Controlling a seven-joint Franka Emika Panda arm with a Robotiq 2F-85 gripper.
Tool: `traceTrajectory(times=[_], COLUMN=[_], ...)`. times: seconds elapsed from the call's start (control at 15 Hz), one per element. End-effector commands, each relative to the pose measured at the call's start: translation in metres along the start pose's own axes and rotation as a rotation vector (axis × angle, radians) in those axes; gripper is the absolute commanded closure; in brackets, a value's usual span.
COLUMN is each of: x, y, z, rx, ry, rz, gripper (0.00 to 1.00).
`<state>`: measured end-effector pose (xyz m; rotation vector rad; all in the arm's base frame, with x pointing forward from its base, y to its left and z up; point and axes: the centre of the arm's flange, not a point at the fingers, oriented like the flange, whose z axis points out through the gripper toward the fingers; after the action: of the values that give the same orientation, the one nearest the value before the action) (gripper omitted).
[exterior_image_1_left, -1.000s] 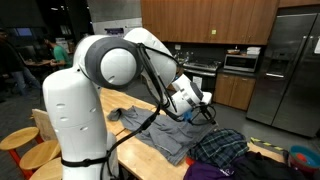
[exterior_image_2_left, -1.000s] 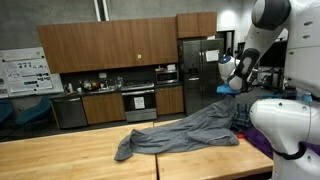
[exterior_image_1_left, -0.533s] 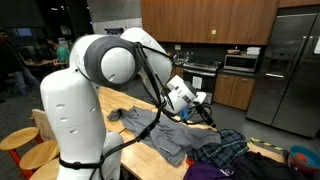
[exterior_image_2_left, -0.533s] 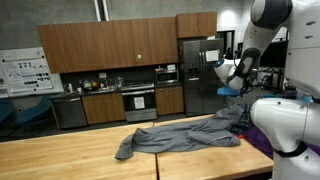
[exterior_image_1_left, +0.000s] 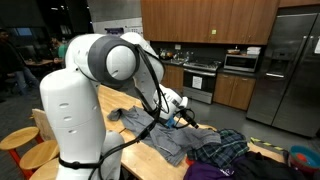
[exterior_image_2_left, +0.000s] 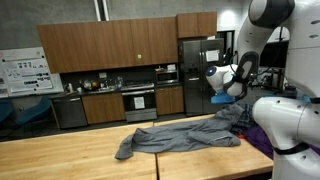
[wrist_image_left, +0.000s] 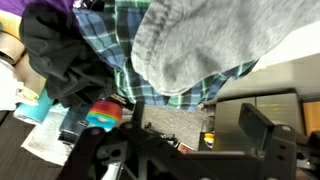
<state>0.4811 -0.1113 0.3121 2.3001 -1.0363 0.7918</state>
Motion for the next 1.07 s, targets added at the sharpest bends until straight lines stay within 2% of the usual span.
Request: traceTrajectory(times=[0.0,0.33,0.6,0.73,0.93,1.0], x=[-0.053,-0.114,-0.140,-0.144,-0.150,-0.154], y=[-0.007,0.004,0.019,0.022,0.013,0.008], z=[-0.018,-0.040,-0.052,-0.049,-0.033,-0.025], rx=[0.126,0.389,0.557,0.589,0.571,0.542], ry=[0.033,0.027,0.027,0.010,-0.042,-0.064], rz=[-0.164,-0.392,-0.531,-0.559,-0.563,-0.553], gripper=[0.00,0.00,0.00,0.00,0.00,0.00])
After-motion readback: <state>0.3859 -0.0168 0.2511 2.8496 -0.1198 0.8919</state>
